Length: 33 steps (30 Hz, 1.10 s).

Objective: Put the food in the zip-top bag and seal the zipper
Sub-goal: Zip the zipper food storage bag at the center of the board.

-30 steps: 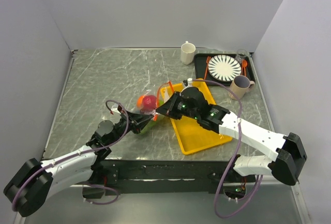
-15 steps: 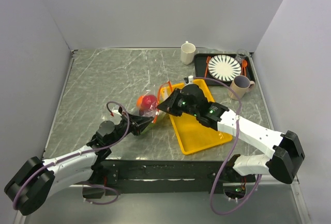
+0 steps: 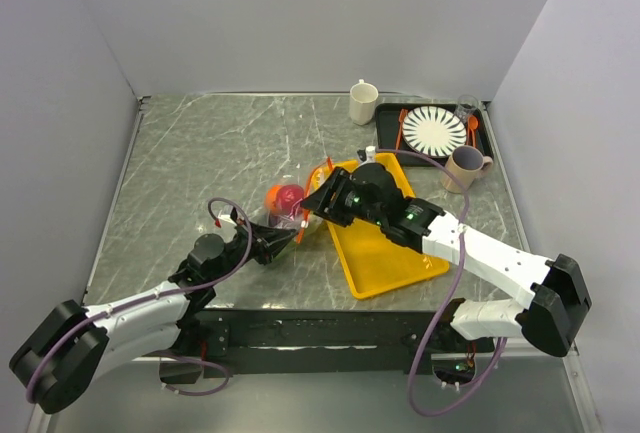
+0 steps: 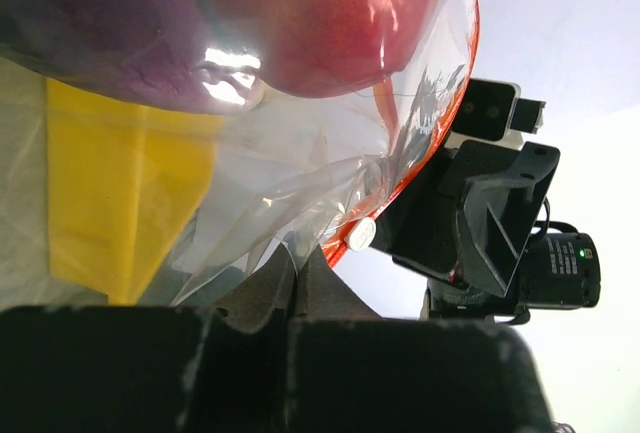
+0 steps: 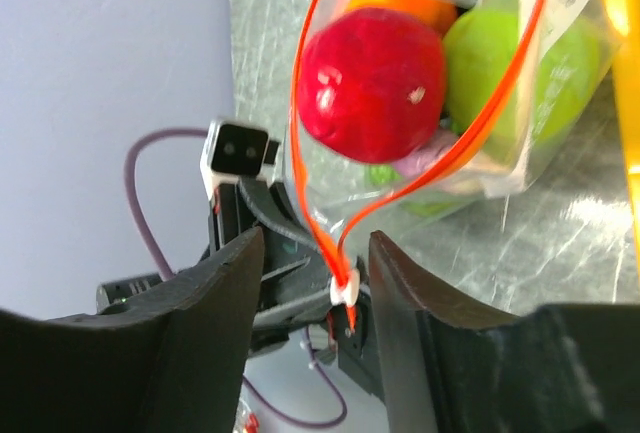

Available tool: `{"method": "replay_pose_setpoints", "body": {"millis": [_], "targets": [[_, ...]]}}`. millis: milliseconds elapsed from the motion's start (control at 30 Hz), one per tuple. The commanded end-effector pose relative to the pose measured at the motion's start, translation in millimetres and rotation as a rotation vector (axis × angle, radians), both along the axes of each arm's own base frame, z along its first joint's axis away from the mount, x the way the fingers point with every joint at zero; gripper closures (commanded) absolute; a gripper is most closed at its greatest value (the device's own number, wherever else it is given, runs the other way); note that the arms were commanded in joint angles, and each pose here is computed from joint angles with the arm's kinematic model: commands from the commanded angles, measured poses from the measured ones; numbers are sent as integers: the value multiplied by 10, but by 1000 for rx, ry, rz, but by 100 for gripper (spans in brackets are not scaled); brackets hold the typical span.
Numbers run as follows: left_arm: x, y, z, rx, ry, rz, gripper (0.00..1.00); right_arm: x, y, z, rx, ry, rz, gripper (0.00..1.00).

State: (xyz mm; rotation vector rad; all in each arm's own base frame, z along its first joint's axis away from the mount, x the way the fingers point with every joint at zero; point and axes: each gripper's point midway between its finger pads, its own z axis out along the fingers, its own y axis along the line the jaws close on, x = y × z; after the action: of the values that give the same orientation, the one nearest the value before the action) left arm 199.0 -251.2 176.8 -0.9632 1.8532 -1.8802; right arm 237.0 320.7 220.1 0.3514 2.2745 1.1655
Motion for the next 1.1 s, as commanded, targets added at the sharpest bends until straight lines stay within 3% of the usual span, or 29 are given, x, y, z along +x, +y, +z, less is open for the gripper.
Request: {"method": "replay_pose_setpoints", "body": {"millis": [0,500,733,800,1067], "targets": [[-7,-33,147,-23,-55,-15,99,-86,73,195,35,-26,16,50],[7,-42,174,-29,-60,-14,99,-213,195,17,-6,26,56,60],[3,-38,193,-33,-65,-14,99,-202,145,-18,-34,26,35,52],[-1,-35,192,-34,-63,-13,99,-211,144,1,-28,23,35,59],[0,-25,185,-37,-62,-9,99,-212,158,-49,-42,37,43,66]]}}
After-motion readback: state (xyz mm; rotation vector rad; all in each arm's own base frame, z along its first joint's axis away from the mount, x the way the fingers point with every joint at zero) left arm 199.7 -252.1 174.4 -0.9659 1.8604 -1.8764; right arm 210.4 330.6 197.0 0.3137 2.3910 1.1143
